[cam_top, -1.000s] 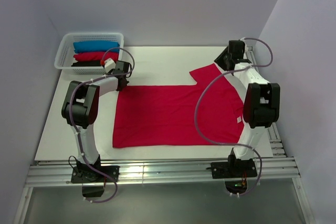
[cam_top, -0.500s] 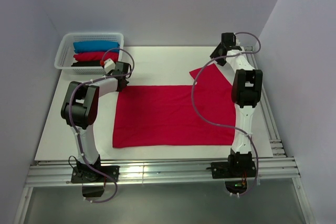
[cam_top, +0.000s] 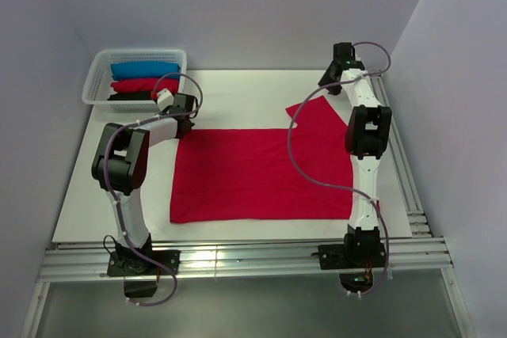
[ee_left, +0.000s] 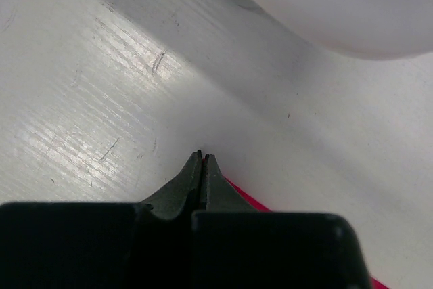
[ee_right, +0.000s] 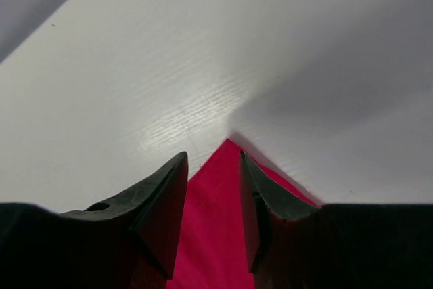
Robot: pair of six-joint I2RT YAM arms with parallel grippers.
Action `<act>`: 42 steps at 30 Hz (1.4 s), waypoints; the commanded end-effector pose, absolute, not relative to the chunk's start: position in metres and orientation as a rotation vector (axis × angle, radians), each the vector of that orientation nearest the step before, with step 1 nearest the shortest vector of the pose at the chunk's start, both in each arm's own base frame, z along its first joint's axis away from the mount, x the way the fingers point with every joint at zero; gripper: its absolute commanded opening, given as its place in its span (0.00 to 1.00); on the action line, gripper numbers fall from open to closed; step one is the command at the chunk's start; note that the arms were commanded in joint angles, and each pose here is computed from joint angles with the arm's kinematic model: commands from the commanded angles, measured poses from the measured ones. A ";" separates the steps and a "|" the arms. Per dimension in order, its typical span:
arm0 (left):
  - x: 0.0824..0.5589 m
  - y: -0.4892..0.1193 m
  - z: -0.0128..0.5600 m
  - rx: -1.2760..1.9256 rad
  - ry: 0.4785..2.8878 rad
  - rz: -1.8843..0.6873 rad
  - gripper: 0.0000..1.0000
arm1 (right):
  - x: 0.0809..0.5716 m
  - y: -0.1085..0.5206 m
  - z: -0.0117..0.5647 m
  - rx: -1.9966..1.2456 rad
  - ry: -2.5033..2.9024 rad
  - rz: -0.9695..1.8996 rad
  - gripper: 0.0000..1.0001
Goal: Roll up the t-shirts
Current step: Fold the tshirt
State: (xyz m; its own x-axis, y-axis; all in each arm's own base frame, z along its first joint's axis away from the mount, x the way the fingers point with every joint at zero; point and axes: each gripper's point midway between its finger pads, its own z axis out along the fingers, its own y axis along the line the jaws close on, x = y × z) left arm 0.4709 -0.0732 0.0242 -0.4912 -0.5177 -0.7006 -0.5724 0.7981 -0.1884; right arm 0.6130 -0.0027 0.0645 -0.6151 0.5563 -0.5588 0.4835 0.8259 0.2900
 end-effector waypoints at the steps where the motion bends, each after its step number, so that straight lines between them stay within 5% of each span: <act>1: 0.457 -0.081 0.015 -0.773 2.261 0.060 0.00 | 0.609 -0.001 0.064 0.661 2.400 0.126 0.45; 10: 0.458 -0.083 0.010 -0.778 2.272 0.053 0.00 | 0.603 -0.002 0.063 0.458 2.460 0.102 0.51; 11: 0.458 -0.082 0.011 -0.778 2.270 0.057 0.00 | 0.603 -0.007 0.058 0.445 2.469 0.054 0.60; 13: 0.457 -0.082 0.010 -0.778 2.272 0.056 0.00 | 0.601 -0.007 0.052 0.426 2.486 0.016 0.60; 35: 0.457 -0.082 0.009 -0.775 2.277 0.065 0.00 | 0.614 -0.001 0.030 0.280 2.494 0.035 0.51; 42: 0.458 -0.083 0.008 -0.775 2.280 0.064 0.00 | 0.611 0.006 0.029 0.259 2.507 0.086 0.35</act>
